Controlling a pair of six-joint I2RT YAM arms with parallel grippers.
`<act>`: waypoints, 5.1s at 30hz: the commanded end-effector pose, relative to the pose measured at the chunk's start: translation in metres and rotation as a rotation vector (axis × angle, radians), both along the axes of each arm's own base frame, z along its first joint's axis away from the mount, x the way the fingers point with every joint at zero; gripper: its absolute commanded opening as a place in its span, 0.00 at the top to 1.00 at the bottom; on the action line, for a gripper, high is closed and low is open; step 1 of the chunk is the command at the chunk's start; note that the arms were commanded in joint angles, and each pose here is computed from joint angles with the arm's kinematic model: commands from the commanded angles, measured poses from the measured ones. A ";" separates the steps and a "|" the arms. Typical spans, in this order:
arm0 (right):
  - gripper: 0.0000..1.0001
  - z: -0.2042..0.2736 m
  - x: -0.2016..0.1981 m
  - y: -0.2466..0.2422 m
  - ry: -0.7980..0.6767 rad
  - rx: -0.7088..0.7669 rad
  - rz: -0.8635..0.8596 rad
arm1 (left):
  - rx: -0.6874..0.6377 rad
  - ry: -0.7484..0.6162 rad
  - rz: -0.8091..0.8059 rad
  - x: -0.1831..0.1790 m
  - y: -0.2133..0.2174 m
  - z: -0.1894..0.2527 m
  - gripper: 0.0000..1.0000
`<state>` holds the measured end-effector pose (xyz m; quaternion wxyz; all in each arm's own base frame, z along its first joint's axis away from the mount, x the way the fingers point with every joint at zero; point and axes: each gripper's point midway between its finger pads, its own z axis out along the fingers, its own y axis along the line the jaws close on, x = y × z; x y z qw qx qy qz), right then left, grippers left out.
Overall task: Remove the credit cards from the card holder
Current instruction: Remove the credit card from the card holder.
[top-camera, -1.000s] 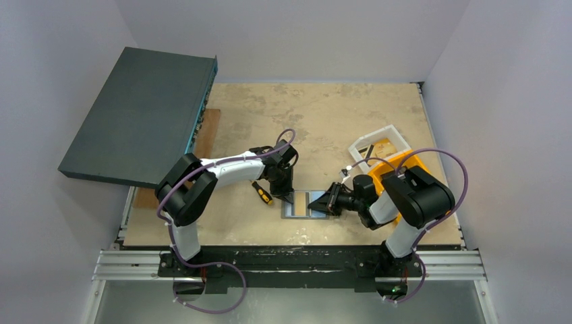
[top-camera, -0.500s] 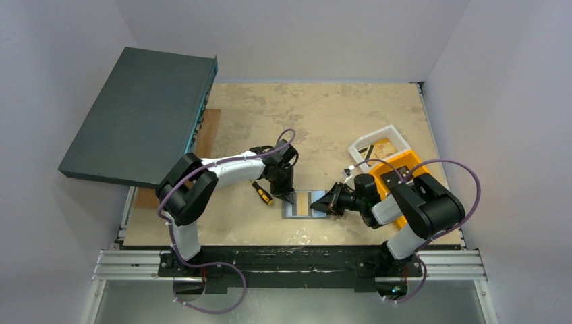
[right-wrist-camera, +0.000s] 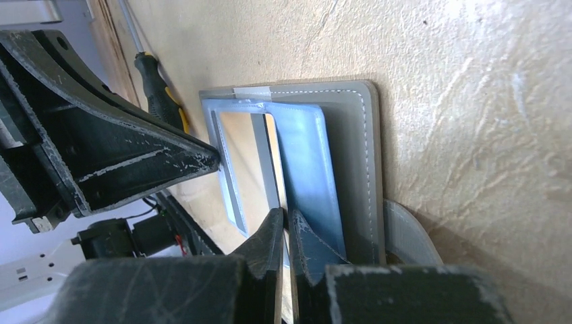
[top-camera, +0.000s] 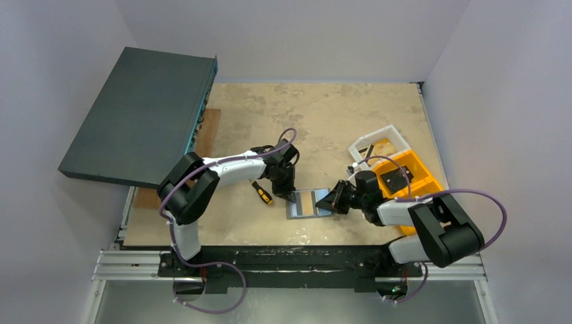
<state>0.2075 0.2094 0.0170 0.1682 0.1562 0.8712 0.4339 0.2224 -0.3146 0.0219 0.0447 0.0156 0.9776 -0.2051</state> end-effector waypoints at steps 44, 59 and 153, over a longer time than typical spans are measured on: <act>1.00 0.010 -0.009 0.006 -0.021 -0.158 -0.067 | -0.027 -0.077 -0.125 -0.010 -0.020 0.037 1.00; 1.00 0.003 -0.006 0.005 -0.008 -0.180 -0.076 | -0.097 -0.059 -0.136 -0.013 -0.033 0.016 1.00; 1.00 0.025 -0.007 -0.058 -0.071 -0.325 -0.201 | 0.188 0.004 -0.086 -0.007 0.030 -0.027 1.00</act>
